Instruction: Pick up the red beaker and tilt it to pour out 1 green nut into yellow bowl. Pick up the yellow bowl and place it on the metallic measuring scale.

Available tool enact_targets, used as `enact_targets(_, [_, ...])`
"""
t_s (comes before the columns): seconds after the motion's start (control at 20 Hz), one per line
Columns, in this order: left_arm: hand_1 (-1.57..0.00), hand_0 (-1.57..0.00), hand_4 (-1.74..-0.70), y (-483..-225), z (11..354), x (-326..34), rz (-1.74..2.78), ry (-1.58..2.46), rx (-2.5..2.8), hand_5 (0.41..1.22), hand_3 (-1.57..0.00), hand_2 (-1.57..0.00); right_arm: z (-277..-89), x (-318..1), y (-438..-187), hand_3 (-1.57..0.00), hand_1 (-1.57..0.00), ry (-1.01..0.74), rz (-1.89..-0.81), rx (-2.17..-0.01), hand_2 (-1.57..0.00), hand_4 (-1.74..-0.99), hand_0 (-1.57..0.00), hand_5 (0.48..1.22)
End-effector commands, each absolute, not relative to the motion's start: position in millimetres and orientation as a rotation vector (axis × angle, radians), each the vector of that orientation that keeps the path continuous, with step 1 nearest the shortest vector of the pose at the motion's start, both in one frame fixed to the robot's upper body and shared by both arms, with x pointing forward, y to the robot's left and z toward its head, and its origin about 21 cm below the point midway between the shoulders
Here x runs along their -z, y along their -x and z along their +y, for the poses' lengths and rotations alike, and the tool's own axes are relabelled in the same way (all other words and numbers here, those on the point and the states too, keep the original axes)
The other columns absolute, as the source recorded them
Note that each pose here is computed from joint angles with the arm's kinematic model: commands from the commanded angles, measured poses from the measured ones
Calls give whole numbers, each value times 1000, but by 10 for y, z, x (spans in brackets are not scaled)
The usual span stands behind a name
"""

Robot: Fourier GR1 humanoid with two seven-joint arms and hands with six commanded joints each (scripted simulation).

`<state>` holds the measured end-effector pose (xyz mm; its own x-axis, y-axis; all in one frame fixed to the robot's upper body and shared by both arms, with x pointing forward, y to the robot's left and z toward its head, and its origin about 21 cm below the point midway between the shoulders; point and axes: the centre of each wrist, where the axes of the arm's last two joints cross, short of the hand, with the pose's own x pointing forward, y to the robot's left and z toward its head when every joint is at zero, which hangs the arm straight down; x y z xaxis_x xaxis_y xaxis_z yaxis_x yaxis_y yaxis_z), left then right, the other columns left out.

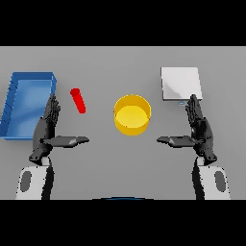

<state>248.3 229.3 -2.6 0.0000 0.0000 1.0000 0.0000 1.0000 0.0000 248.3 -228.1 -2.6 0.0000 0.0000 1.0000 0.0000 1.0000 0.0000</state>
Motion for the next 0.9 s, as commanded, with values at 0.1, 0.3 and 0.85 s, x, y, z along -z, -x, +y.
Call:
enact_targets(0.1, [1,1,-1204,-2499,2313,22,-1569,-2,-1,652,1,1,-2281,26,-2480,1,1,0,-1571,0,1,-1245,1,681])
enact_targets(0.3, [1,1,-1204,-2464,2356,-30,-1586,-41,80,652,1,1,-2315,-10,-2394,1,1,105,-1650,-130,1,-1245,1,681])
enact_targets(0.85, [1,1,-1301,-2484,2228,-83,-1526,-54,248,702,1,1,-2258,-99,-2214,1,1,151,-1697,-268,1,-1275,1,680])
